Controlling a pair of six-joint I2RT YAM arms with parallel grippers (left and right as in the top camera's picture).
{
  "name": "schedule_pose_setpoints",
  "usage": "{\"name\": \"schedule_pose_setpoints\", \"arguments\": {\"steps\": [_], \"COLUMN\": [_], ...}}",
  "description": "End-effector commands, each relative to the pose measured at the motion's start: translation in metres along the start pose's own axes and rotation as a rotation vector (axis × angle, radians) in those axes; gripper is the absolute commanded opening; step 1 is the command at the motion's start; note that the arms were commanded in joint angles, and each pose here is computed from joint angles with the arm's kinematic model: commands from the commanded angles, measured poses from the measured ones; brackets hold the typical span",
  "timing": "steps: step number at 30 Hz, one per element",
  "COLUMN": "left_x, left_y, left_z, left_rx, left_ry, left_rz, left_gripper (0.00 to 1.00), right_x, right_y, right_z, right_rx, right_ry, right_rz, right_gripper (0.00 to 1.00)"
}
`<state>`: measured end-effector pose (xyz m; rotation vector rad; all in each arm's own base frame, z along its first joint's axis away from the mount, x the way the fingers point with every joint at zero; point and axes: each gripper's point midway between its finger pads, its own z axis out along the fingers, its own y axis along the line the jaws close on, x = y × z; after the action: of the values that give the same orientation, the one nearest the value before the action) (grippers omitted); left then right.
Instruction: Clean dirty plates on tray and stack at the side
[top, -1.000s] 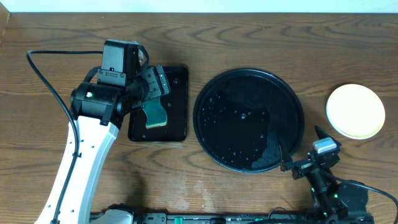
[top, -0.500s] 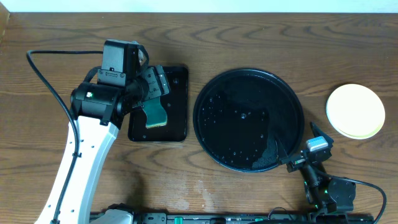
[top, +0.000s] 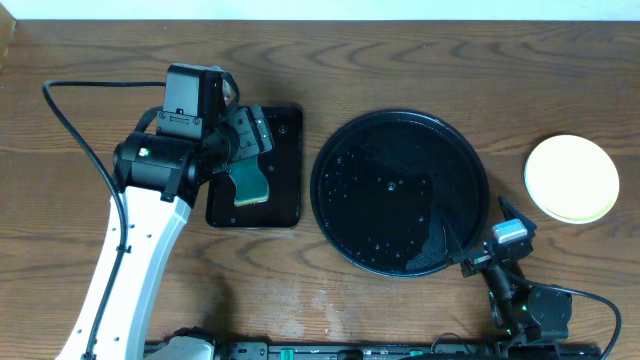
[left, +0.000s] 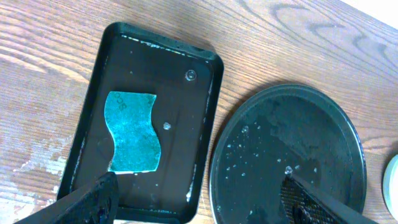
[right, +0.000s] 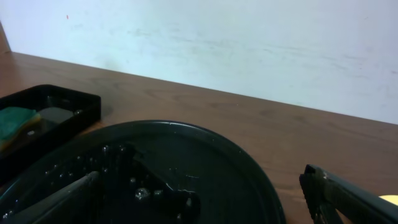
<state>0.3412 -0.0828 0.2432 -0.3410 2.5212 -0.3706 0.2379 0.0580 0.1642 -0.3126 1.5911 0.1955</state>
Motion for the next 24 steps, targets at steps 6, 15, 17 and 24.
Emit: {"name": "schedule_pose_setpoints", "arguments": {"steps": [6,15,17,24], "left_x": [-0.004,-0.027,-0.03,-0.016], "left_y": [-0.001,0.023,0.025,0.054], "left_z": [-0.004,-0.047,-0.057,-0.089], "left_rx": [0.004,-0.077,-0.054,0.002], "left_ry": [-0.013,-0.286,-0.36,-0.638], "left_rz": [0.007,0.052,0.081,0.062], "left_gripper": [0.84,0.84,0.84,0.84], "right_x": [0.001,0.001,0.001,0.001], "right_y": [0.002,0.002,0.002,0.002], "right_z": [0.0,0.0,0.0,0.0], "right_rx": [-0.006,-0.006,-0.006,-0.006], "right_ry": [-0.001,-0.001,-0.001,-0.001], "right_rz": [0.004,0.004,0.004,0.004], "right_gripper": [0.99,0.99,0.99,0.99]}}
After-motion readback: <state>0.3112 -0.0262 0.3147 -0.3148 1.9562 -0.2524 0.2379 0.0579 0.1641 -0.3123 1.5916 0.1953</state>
